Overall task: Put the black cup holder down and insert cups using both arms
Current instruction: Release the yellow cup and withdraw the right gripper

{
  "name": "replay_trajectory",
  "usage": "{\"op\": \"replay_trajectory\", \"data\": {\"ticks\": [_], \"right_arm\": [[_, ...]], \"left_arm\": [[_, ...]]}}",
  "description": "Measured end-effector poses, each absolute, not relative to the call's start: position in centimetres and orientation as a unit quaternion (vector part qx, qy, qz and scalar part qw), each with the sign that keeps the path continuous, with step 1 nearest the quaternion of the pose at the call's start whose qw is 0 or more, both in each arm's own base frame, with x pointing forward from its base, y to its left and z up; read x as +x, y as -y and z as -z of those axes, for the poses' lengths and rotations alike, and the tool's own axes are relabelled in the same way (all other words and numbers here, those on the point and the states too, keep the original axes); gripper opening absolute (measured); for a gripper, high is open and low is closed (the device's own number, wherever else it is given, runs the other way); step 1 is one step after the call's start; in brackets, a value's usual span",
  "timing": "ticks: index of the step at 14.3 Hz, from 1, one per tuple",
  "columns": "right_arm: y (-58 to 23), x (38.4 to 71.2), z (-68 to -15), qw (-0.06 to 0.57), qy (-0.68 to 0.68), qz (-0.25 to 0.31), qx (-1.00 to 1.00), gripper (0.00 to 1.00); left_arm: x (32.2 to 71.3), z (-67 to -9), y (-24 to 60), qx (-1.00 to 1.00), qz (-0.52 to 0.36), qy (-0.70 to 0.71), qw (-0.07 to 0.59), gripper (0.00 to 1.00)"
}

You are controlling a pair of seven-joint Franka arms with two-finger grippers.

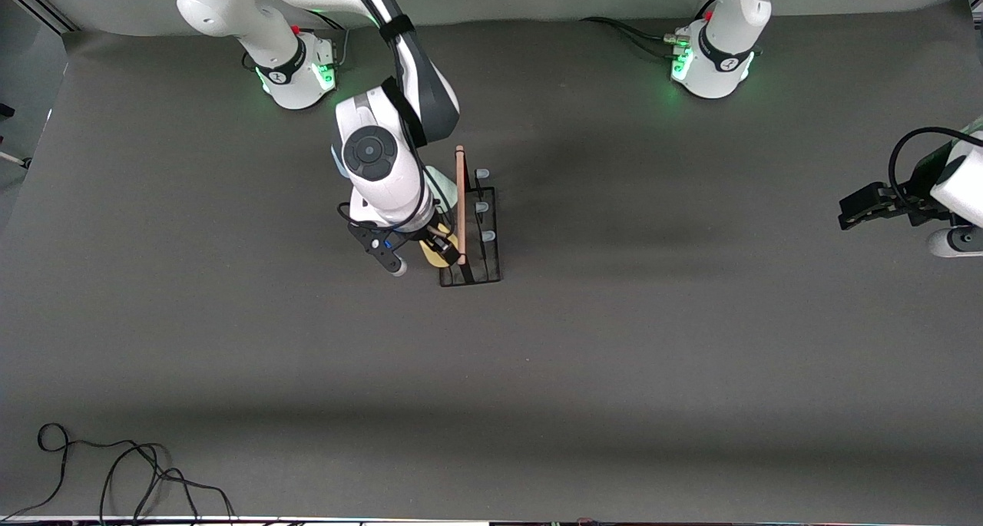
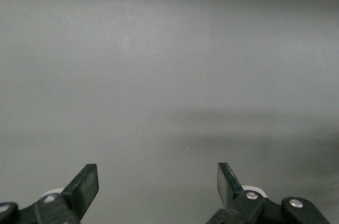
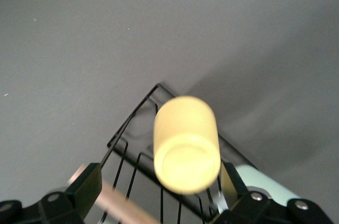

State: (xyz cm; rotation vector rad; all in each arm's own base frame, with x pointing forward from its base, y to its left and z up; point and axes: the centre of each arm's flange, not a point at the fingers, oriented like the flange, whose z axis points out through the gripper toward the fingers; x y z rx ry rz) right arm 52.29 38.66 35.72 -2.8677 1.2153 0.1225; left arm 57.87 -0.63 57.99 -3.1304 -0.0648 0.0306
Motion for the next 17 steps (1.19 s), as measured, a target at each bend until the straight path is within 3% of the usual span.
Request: {"op": "replay_trajectory", "data": {"ticks": [4, 7, 17], "right_arm": [[-36.7, 54.0, -48.0, 0.002, -0.387, -0.068, -0.919, 1.00], [-33.2, 54.0, -54.1, 0.002, -0.359, -0.072, -0.931, 1.00], [-14.5, 53.9, -62.0, -0.008, -0.196, -0.051, -0.979, 1.00]], "left_arm": [[57.9, -58.0, 0.6, -1.000, -0.010, 0.021, 0.005, 1.00], [57.9, -58.0, 0.6, -1.000, -0.010, 0.021, 0.005, 1.00], [57.9, -57.9, 1.3, -1.000, -0.010, 0.015, 0.005, 1.00]]}}
